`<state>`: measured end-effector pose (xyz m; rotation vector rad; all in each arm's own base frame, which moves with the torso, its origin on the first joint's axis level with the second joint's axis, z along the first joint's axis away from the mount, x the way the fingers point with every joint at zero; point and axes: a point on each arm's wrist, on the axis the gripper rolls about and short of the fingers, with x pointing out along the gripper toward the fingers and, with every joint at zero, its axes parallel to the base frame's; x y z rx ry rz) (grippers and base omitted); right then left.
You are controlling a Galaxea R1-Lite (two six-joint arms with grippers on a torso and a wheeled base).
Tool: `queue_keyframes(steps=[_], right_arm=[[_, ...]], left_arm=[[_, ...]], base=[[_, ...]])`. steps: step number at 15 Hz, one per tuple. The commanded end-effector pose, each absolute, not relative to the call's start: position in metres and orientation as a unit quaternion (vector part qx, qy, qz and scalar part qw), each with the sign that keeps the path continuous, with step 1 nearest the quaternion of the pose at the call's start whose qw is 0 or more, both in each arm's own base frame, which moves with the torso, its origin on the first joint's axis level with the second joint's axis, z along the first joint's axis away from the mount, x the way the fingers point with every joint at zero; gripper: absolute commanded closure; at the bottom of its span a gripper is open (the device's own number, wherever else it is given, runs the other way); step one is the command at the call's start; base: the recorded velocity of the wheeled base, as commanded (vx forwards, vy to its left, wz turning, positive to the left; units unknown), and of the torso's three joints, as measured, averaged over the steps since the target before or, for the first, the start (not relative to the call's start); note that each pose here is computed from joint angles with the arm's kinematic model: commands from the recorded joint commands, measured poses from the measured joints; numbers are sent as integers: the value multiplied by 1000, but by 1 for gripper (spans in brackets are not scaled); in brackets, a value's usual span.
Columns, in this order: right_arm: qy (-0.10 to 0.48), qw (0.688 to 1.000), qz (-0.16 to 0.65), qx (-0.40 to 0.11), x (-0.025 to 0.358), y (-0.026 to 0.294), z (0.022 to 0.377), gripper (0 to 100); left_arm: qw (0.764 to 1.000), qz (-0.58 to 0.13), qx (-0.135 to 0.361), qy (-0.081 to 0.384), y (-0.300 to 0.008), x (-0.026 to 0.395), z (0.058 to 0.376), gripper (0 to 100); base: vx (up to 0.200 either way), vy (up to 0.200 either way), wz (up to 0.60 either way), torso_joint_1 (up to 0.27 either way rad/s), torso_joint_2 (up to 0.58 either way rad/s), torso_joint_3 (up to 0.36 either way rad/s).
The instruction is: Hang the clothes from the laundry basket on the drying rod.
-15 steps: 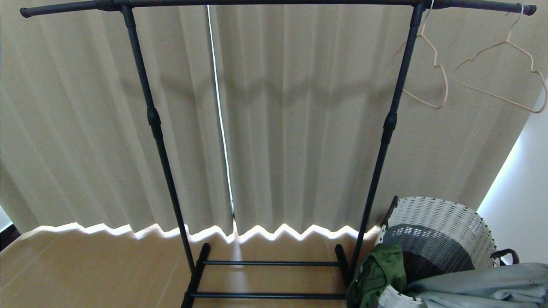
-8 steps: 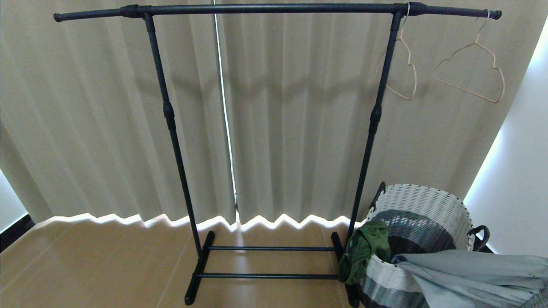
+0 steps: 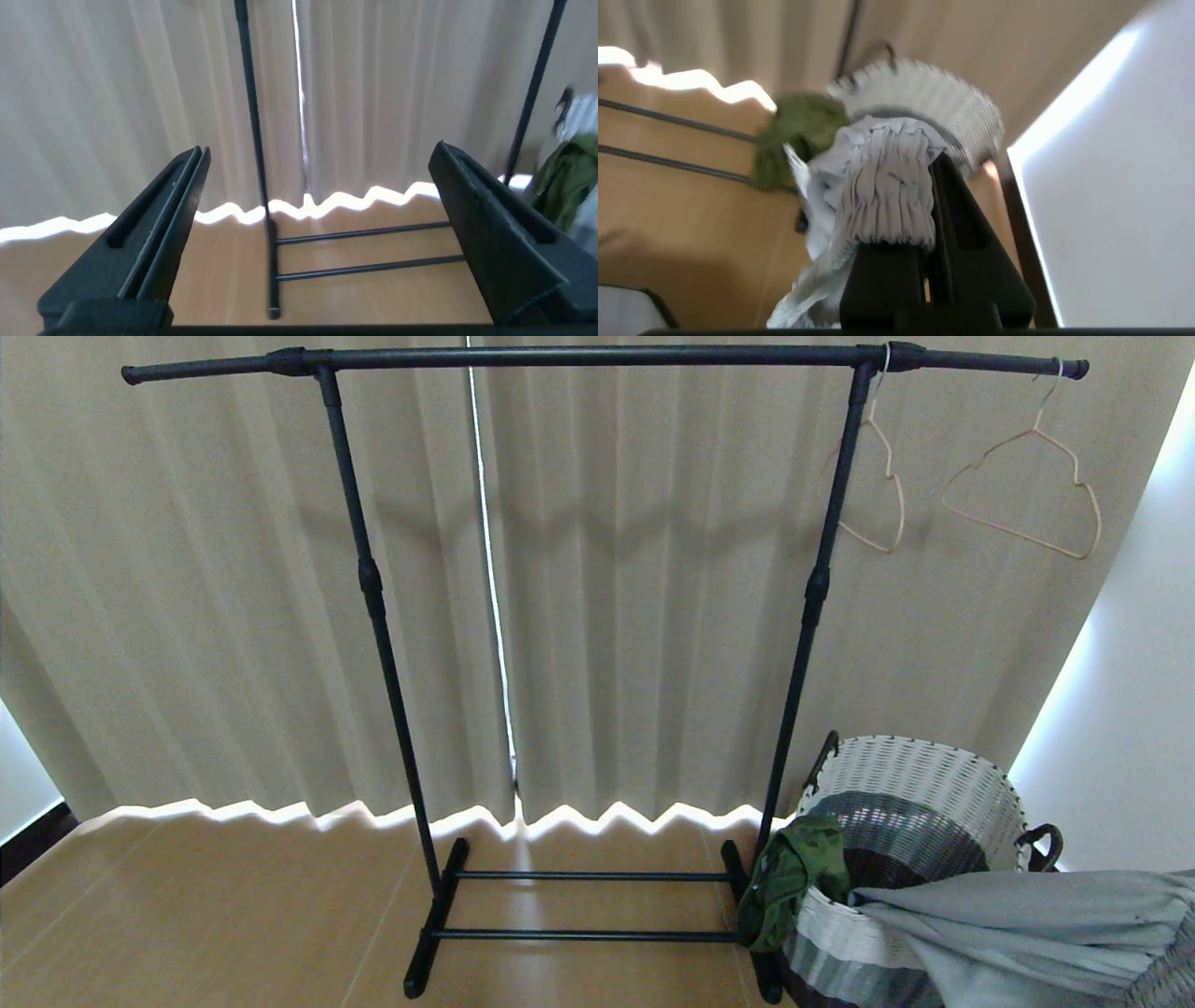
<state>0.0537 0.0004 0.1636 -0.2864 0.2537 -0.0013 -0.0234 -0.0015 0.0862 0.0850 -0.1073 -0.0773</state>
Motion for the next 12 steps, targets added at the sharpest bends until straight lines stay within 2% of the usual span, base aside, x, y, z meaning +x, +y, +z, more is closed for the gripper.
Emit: queue_keyframes(steps=[1,3,4,6,8,10,12], right_arm=[[119,981,42,-148,60,6,184,100],[129,977,78,-152,63,11,186,100],[130,976,87,-151,68,13,187,100],[130,974,107,-151,80,19,199,100],[131,972,143,-134,89,28,207,100],[138,969,174,-104,99,40,214,100],[141,968,189,-91,105,46,219,100]], left_arm=[[996,-41,55,-54,-2,-23,86,0],[995,-53,63,-55,-2,-23,86,0],[992,-95,66,-59,-4,-24,86,0],[985,-136,81,-68,-6,-24,87,0],[981,-147,101,-72,-6,-25,87,0],[970,-203,103,-89,-8,-28,115,0],[967,-226,90,-76,-9,-22,143,0]], base=[[0,0,0,0,0,0],[0,0,0,0,0,0],[0,0,0,0,0,0],[0,0,0,0,0,0],[0,0,0,0,0,0],[0,0,0,0,0,0],[0,0,0,0,0,0]])
